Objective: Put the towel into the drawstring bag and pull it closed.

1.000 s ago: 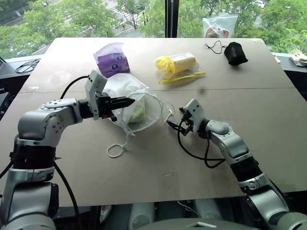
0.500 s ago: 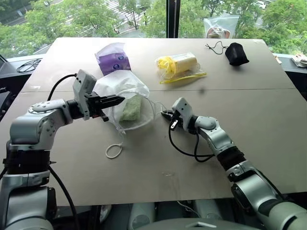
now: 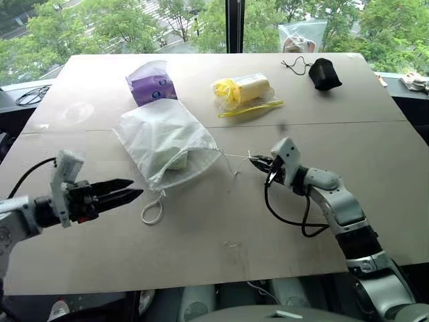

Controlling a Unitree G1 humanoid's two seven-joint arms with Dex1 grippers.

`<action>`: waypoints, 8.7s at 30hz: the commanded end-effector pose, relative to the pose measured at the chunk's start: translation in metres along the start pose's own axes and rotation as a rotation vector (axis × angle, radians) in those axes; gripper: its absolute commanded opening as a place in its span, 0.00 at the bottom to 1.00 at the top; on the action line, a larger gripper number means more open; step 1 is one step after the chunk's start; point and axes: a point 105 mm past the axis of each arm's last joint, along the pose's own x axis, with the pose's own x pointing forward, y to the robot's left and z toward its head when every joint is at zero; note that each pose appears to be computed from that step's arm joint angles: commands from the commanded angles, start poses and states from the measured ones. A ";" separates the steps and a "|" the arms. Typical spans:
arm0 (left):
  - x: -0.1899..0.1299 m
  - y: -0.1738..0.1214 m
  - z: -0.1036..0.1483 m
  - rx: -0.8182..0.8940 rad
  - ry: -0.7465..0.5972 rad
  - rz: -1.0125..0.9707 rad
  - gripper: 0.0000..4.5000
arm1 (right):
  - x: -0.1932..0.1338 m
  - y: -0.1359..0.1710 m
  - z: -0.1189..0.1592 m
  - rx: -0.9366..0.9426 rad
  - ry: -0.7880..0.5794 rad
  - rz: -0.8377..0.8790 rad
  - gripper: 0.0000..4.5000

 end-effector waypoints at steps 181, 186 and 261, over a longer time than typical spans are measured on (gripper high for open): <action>-0.006 0.052 0.137 0.023 -0.643 0.300 0.00 | -0.033 -0.015 0.081 0.247 -0.435 0.002 0.02; -0.006 0.047 0.167 0.023 -0.743 0.276 0.00 | -0.040 -0.025 0.084 0.200 -0.337 -0.046 0.02; 0.005 0.051 0.108 0.015 -0.549 0.332 0.00 | 0.091 0.112 -0.052 -0.157 0.077 0.483 0.71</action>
